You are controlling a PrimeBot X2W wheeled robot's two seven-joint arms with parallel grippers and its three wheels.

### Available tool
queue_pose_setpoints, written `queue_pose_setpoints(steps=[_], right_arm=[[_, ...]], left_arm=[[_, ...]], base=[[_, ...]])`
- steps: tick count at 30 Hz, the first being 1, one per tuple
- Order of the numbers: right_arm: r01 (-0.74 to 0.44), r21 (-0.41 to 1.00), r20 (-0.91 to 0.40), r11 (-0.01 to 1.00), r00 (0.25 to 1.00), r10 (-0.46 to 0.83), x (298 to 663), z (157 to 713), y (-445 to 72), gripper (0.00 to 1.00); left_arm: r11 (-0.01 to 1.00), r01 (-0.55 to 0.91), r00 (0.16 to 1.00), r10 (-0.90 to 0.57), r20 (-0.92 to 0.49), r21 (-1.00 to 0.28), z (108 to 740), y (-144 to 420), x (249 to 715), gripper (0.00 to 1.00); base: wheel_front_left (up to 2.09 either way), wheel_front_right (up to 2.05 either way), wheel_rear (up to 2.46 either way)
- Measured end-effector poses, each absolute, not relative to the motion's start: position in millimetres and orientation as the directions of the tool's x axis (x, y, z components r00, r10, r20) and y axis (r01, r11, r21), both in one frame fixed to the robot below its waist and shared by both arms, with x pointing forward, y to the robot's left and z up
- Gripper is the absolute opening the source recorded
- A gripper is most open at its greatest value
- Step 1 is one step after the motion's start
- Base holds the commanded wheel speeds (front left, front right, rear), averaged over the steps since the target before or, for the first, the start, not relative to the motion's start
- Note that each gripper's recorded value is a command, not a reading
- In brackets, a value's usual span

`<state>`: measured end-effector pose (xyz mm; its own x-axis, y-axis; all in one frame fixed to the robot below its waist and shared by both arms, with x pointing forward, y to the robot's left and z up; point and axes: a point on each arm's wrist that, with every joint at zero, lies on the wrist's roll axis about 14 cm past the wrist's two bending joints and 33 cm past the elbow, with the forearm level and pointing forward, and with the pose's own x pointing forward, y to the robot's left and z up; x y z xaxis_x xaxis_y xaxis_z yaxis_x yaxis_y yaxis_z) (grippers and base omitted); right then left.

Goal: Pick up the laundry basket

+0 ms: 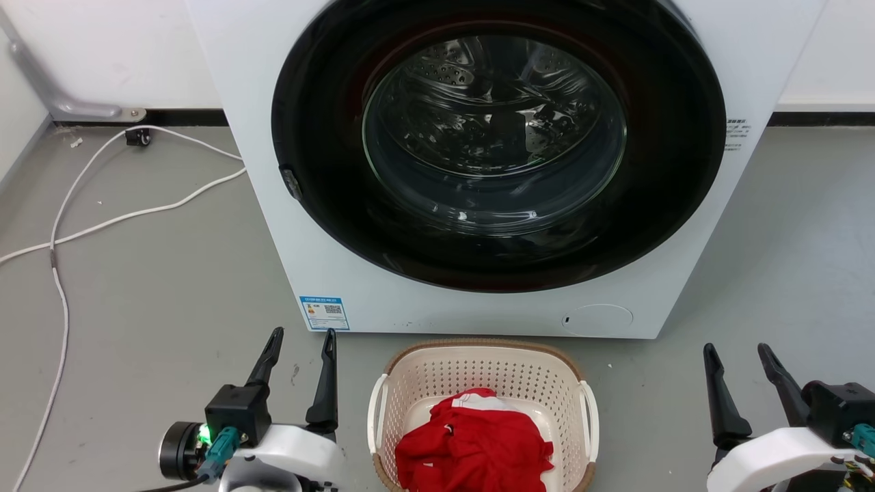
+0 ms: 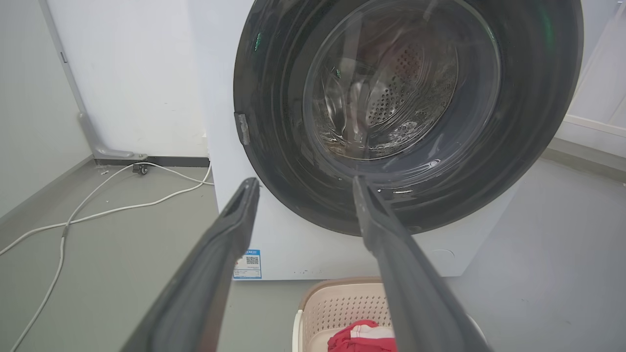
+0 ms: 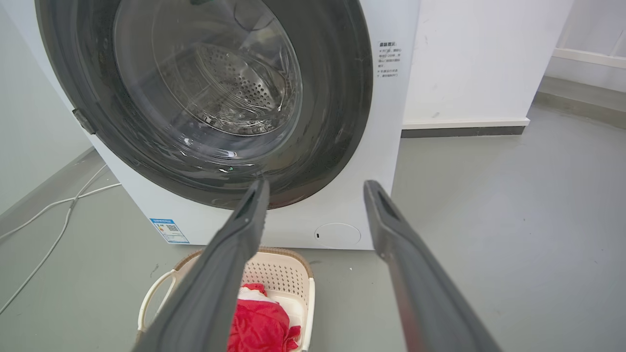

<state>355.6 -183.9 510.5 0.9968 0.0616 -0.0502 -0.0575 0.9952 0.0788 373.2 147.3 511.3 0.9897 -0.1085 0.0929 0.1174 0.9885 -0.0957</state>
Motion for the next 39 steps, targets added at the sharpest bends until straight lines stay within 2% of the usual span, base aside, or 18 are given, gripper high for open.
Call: queue_pose_setpoints(steps=[10,21,29,39], right_arm=[[-0.018,0.083,-0.161,0.996,0.987,0.031,376.8,477.2,-194.6,1.0],[0.0,0.103,-0.331,0.995,0.943,0.034,420.9,407.0,-192.3,1.0],[0.003,0.126,-0.47,0.992,0.881,0.057,442.2,342.7,-184.0,1.0],[0.013,0.166,-0.628,0.986,0.772,0.096,445.4,265.6,-171.3,1.0]], left_arm=[[0.984,0.153,0.987,-0.147,0.072,-0.086,504.6,138.2,410.1,1.0],[0.975,0.19,0.957,-0.21,-0.2,-0.112,409.8,132.9,460.5,1.0],[0.966,0.216,0.862,-0.256,-0.437,-0.139,330.0,128.7,482.4,1.0],[0.948,0.247,0.677,-0.315,-0.665,-0.199,247.6,119.7,484.3,1.0]], base=[[0.0,0.0,0.0],[0.0,0.0,0.0],[0.0,0.0,0.0],[0.0,0.0,0.0]])
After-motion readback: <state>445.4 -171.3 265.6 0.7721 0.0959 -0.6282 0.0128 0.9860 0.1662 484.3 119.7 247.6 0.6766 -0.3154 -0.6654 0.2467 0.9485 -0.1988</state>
